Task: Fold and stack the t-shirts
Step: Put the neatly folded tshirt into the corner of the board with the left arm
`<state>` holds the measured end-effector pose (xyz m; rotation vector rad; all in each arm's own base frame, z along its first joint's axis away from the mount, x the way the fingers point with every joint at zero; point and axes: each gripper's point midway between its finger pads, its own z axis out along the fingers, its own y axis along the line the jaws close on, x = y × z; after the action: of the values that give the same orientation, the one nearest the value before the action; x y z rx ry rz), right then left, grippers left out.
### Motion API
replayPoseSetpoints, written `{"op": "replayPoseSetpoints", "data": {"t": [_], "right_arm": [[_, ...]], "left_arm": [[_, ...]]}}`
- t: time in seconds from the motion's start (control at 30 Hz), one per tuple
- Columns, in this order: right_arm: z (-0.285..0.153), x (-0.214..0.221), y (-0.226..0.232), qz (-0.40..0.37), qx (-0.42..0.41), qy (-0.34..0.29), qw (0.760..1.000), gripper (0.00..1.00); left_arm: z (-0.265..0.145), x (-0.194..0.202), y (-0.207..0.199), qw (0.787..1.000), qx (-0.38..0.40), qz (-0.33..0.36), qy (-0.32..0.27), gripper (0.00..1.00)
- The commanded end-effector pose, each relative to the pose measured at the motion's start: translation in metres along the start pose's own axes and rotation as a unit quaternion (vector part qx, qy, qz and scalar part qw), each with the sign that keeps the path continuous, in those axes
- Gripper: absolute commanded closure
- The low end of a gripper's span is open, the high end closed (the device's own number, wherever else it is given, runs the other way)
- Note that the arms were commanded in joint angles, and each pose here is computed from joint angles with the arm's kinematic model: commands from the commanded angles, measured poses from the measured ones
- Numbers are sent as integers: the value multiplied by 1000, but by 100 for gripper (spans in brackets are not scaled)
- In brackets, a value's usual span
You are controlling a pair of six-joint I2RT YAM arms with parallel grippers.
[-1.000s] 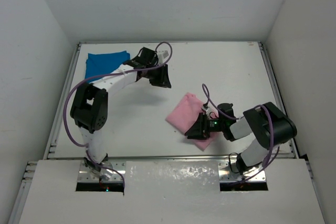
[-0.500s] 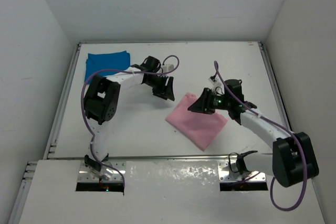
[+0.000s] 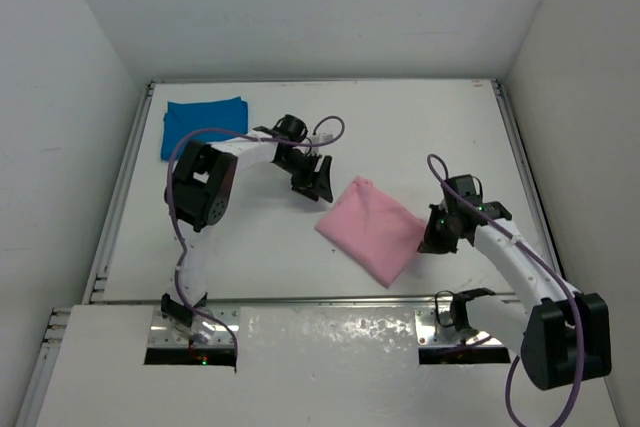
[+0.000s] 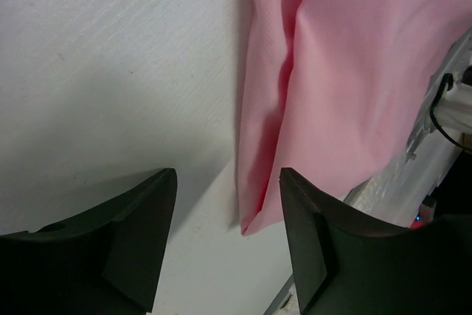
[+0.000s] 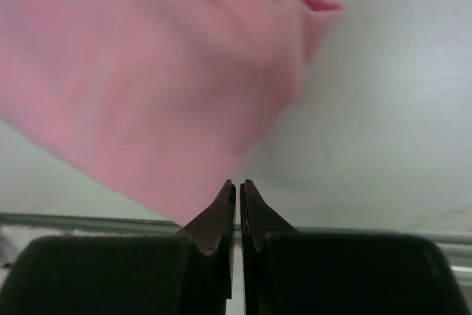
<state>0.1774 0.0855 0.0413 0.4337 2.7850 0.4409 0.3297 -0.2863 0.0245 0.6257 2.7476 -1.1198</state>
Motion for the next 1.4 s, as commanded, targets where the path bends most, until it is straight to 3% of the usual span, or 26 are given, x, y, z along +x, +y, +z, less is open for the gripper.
{"op": "replayPoseSetpoints", "data": {"t": [0.0,0.03,0.33,0.5,0.7,1.0,1.37], "right_arm": [[-9,-2,-36,-10,100,-5,995,98],[-7,-1,-47,-11,123,-6,992,98],[-2,-3,-59,-8,146,6,989,97],[-18,-23,-38,-20,107,-29,994,97],[-21,-34,-19,-24,69,-38,997,95],[-26,-31,-18,-37,58,-45,997,94],[-28,-29,-18,-46,54,-51,996,94]], "left_arm": [[15,-5,2,1000,18,22,-3,42],[20,-3,4,1000,20,22,4,38],[45,19,1,997,23,44,52,36],[49,16,-1,997,25,53,55,30],[63,20,8,996,-1,50,75,29],[67,-7,29,996,-86,31,10,29],[73,7,49,987,-159,34,10,30]]}}
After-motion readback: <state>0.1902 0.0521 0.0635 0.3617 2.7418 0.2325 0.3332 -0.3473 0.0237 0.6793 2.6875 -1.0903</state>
